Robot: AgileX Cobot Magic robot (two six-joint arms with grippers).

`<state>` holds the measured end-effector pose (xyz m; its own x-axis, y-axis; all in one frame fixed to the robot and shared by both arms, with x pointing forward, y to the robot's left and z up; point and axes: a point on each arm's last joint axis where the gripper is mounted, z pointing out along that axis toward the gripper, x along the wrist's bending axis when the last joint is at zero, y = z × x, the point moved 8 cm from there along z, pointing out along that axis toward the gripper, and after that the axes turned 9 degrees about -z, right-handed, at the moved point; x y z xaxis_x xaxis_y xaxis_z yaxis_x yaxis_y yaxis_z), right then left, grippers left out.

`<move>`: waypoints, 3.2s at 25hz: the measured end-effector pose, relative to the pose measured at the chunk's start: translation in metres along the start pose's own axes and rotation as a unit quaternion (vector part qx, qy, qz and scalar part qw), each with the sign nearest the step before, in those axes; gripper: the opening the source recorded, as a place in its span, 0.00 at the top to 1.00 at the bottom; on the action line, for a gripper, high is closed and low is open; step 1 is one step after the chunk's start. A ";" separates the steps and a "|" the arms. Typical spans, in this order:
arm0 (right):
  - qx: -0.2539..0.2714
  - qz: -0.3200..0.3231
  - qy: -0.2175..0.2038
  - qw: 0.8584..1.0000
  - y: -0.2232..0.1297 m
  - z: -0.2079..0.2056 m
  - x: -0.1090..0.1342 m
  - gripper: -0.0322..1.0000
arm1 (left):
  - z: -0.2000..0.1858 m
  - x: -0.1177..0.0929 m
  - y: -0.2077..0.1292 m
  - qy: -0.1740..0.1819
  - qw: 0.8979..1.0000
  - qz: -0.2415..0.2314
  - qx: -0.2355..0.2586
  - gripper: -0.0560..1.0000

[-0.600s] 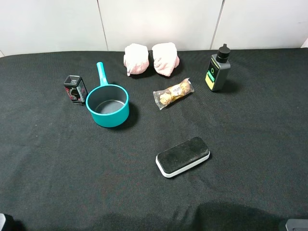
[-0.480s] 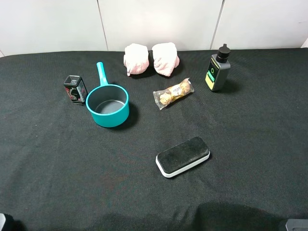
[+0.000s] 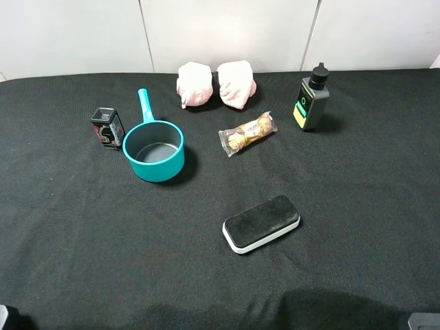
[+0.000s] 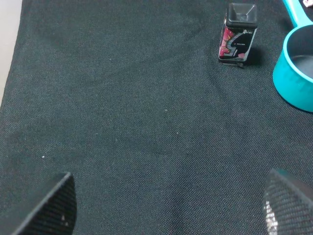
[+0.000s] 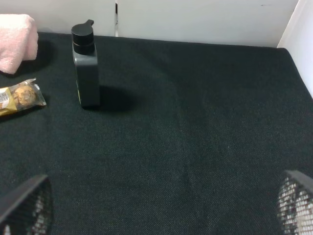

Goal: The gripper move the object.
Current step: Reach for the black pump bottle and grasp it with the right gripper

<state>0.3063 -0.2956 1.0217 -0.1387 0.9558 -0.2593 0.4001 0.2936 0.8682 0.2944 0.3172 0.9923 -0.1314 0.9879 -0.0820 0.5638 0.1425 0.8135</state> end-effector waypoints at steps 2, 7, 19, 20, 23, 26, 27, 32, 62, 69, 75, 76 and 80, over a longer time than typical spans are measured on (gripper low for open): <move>0.000 0.000 0.000 1.000 0.000 0.000 0.000 0.30 | 0.000 0.000 0.000 0.000 1.000 0.000 0.000 0.23; 0.000 0.000 0.000 1.000 0.000 0.000 0.000 0.30 | 0.000 0.000 0.000 0.000 1.000 0.000 0.000 0.23; 0.000 0.000 0.000 1.000 0.000 0.000 0.000 0.30 | 0.000 0.000 0.000 0.000 1.000 0.000 0.000 0.23; 0.000 0.000 0.000 1.000 0.000 0.000 0.000 0.30 | 0.000 0.000 0.000 0.000 1.000 0.000 0.000 0.23; 0.000 0.001 0.001 1.000 0.000 0.000 0.000 0.30 | 0.000 0.000 0.000 0.000 1.000 0.000 0.000 0.23; 0.001 0.001 0.002 1.000 0.000 0.000 0.001 0.30 | 0.000 0.000 0.000 0.000 1.000 0.000 0.000 0.23; 0.006 0.002 0.004 1.000 0.000 0.002 0.001 0.30 | 0.000 0.000 0.000 0.000 1.000 0.000 0.000 0.23; 0.076 -0.003 0.043 0.996 -0.002 0.023 0.005 0.30 | 0.000 0.000 0.000 0.000 1.000 0.000 0.000 0.23; 0.248 0.042 0.155 0.955 0.009 0.130 0.029 0.30 | 0.000 0.000 0.000 0.000 1.000 0.000 0.000 0.23; 0.244 0.039 0.161 0.956 0.034 0.142 0.024 0.30 | 0.000 0.000 0.000 0.000 1.000 0.000 0.000 0.23; 0.259 0.023 0.168 0.951 0.062 0.155 0.015 0.30 | 0.000 0.000 0.000 0.000 1.000 0.000 0.000 0.23; 0.267 0.021 0.170 0.948 0.065 0.158 0.015 0.30 | 0.000 0.000 0.000 0.000 1.000 0.000 0.000 0.23; 0.293 0.017 0.180 0.939 0.076 0.172 0.012 0.30 | 0.000 0.000 0.000 0.000 1.000 0.000 0.000 0.23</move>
<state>0.4909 -0.2589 1.0114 -0.3716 0.9283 0.0154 0.8245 0.3223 0.4651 0.2944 0.3172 0.9923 -0.1314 0.9879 -0.0820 0.5638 0.1425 0.8135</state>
